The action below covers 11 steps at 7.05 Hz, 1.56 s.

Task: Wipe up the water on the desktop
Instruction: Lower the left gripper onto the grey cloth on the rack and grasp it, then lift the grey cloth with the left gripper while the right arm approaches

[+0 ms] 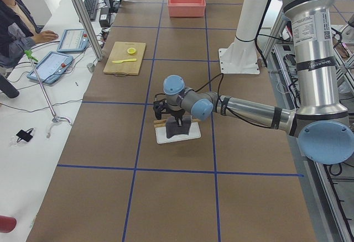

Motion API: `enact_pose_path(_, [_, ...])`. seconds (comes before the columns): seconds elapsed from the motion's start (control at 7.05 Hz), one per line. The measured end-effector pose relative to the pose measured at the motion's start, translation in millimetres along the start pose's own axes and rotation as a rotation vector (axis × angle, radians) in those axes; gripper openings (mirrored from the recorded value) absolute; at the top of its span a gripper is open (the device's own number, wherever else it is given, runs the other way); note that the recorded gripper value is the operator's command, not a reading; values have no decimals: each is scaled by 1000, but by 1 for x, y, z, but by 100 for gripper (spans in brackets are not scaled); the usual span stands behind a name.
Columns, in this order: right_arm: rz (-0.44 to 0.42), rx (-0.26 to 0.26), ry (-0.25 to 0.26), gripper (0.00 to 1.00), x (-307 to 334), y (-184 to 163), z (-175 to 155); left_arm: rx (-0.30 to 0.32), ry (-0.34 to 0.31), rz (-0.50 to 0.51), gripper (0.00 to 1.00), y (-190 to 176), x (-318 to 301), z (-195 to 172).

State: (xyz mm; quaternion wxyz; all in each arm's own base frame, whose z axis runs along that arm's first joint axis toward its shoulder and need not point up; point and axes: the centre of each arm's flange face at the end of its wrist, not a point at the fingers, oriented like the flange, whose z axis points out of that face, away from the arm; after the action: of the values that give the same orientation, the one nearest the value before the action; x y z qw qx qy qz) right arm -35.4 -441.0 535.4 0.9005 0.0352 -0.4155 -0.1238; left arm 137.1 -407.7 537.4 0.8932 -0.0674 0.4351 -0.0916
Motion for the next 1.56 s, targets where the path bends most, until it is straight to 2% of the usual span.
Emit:
enact_pose_path(0.28, [-3, 3, 0, 100, -2, -2, -1, 2, 11, 2, 0, 1, 4, -5])
enact_pose_path(0.71, [-33, 50, -7, 100, -37, -40, -18, -38, 128, -52, 0, -3, 57, -38])
enact_pose_path(0.99, [-73, 98, -22, 100, -102, -82, -34, -20, 224, -156, 0, -38, 150, -70])
enact_pose_path(1.14, [-94, 118, -13, 100, -143, -100, -36, -13, 272, -192, 0, -53, 204, -89])
enact_pose_path(1.28, [-117, 143, 4, 100, -189, -113, -36, -24, 313, -221, 0, -60, 265, -101])
enact_pose_path(1.56, [-179, 196, -1, 100, -270, -127, -41, -56, 352, -279, 0, -56, 382, -103])
